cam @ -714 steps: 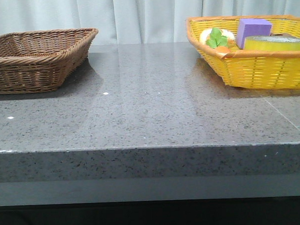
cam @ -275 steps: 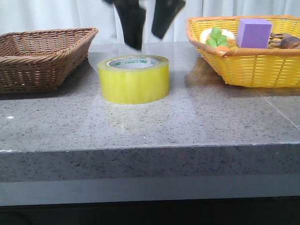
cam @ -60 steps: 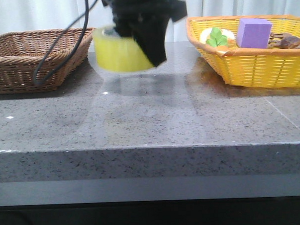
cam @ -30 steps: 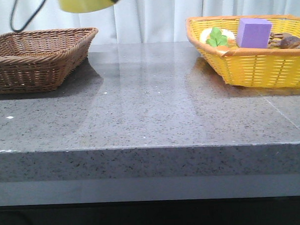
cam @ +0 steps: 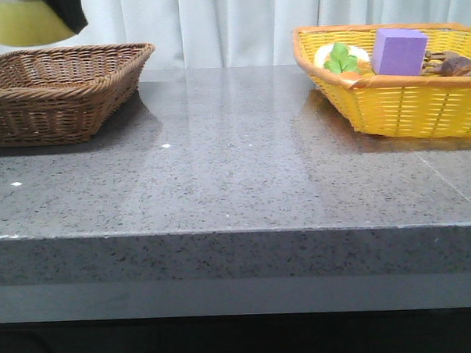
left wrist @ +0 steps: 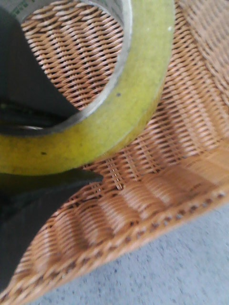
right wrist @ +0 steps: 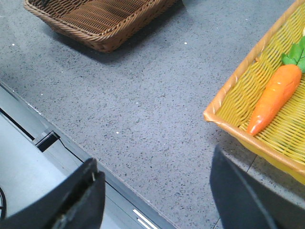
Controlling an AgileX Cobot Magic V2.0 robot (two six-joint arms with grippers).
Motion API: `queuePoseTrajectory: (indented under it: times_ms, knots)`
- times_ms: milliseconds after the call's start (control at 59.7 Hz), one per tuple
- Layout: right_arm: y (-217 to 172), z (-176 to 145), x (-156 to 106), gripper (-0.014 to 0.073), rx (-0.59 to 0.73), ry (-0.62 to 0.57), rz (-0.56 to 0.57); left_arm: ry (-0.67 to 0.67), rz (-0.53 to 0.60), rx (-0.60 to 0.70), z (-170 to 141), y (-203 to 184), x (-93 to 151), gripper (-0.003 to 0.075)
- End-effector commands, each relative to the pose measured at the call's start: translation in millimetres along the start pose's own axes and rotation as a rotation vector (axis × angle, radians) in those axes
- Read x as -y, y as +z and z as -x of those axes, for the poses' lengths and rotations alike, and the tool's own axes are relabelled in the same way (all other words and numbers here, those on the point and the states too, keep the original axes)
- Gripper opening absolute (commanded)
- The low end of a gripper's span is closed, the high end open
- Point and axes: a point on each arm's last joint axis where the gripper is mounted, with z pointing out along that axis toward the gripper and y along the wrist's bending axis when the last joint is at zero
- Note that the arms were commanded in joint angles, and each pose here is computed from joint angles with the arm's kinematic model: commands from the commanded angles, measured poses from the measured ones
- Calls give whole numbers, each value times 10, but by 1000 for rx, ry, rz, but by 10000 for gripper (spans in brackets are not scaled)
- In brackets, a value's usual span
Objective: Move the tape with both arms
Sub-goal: 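Lift the tape with the left gripper and carry it over the brown basket, then lower the tape into the brown basket and open the left gripper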
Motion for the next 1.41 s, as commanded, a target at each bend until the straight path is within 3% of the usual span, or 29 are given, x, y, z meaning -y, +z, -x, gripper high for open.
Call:
queuePoseTrajectory:
  times_ms: [0, 352, 419, 636, 753, 1021, 1390]
  knots:
    - [-54, 126, 1, 497, 95, 4, -6, -14, 6, 79, 41, -283, -26, 74]
    - [-54, 126, 1, 497, 95, 4, -6, -12, -16, -33, -64, 119, 2, 89]
    - [-54, 126, 1, 497, 95, 4, -6, -12, -18, -41, -75, 144, 6, 143]
    - [-54, 126, 1, 497, 95, 4, -6, -12, -19, -41, -74, 144, 7, 465]
    - [-54, 126, 1, 497, 95, 4, -6, -13, -17, -30, -70, 89, 4, 482]
    - [-54, 126, 1, 497, 95, 4, -6, -27, -31, 88, -51, -477, 14, 470]
    - [-54, 126, 1, 497, 95, 4, -6, -27, -79, 363, -237, -1792, 167, 470]
